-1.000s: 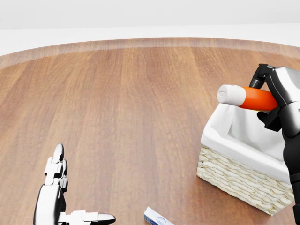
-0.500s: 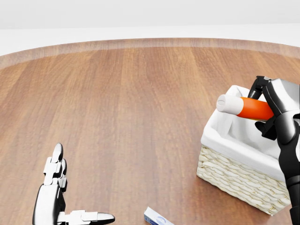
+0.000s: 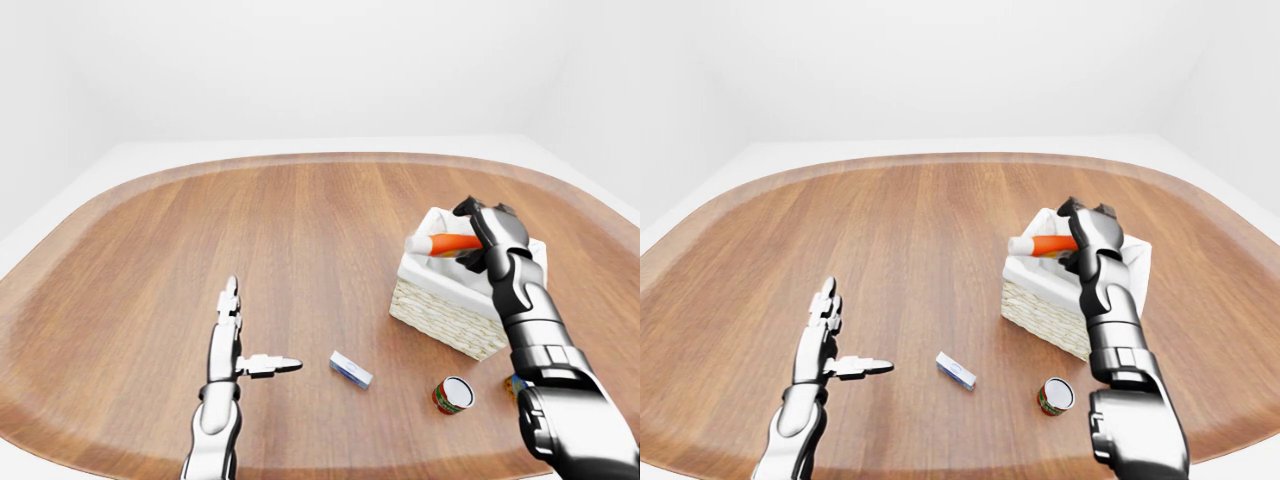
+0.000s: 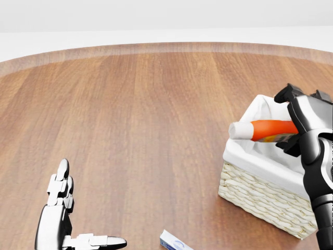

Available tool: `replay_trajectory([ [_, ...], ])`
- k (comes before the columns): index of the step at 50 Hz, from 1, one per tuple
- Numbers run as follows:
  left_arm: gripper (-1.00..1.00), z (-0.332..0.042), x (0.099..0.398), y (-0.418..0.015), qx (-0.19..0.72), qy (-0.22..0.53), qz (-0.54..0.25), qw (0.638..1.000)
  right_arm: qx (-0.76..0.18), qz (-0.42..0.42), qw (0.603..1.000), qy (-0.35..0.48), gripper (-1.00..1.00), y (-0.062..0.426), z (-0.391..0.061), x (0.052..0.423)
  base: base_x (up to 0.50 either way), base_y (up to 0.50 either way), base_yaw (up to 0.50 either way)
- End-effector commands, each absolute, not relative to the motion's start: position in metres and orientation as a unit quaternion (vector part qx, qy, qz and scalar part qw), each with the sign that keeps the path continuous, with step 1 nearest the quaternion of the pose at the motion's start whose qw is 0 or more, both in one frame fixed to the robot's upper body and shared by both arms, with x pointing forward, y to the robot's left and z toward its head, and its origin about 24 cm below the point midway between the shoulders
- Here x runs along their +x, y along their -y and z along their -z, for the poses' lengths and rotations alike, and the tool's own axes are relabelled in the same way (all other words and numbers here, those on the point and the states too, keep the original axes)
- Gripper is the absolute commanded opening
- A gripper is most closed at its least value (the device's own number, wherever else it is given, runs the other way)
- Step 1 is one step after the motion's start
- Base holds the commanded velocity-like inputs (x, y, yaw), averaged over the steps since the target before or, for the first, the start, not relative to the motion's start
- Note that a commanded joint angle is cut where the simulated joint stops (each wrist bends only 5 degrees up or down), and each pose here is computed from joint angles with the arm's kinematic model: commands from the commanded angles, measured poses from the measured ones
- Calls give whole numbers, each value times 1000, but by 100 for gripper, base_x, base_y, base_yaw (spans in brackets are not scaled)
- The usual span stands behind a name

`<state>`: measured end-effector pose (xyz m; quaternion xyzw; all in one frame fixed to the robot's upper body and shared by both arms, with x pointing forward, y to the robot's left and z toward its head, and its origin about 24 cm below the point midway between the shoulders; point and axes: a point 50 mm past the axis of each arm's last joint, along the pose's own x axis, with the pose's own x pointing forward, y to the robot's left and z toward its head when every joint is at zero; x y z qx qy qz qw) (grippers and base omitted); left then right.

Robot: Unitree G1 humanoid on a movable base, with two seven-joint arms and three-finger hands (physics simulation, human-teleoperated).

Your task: Pick up the ketchup, and put it in the basket.

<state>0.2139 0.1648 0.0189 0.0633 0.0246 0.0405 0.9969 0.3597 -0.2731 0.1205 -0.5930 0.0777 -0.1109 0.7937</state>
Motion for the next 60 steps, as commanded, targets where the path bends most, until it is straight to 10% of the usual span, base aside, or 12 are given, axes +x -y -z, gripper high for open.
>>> replay_trajectory([
  [1, 100, -20, 214, -165, 62, -22, -40, 997, -587, 123, 796, -80, 100, 274, -116, 362, 0, 0, 0],
  [60, 100, -21, 212, -164, 64, -22, -38, 997, -668, 149, 719, 124, 100, 232, -258, 286, 0, 0, 0],
])
